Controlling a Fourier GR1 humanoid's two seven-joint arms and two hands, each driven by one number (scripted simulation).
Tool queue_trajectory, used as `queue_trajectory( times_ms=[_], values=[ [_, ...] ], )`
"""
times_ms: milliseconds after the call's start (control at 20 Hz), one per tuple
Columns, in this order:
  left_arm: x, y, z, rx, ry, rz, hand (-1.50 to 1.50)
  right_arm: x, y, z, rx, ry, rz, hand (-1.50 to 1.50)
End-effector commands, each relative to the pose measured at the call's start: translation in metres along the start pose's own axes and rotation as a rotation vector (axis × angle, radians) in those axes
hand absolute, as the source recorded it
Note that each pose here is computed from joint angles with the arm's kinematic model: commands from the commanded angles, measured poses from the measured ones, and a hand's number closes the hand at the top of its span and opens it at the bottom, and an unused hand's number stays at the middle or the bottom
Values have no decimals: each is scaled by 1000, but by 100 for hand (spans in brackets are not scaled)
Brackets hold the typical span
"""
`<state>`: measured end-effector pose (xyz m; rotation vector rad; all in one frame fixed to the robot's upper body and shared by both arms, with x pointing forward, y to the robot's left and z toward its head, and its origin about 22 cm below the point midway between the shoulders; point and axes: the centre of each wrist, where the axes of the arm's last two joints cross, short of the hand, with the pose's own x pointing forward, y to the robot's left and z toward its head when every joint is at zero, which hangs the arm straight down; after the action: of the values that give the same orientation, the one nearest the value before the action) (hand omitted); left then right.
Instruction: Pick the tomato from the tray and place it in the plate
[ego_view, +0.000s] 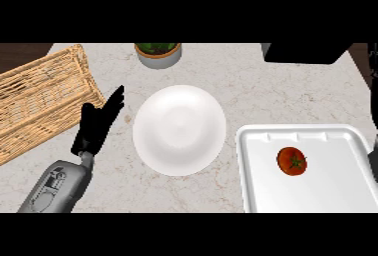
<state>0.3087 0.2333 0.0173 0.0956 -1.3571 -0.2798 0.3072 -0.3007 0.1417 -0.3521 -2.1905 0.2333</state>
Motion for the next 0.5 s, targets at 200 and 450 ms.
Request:
queue_trajectory(
  times_ms=[200,450],
  values=[
    [70,49,3,88,-358,-64,0,0,120,20,195,-8,-171,150],
    [74,44,6,74,-373,-35,0,-64,92,73,76,303,452,150]
  ],
)
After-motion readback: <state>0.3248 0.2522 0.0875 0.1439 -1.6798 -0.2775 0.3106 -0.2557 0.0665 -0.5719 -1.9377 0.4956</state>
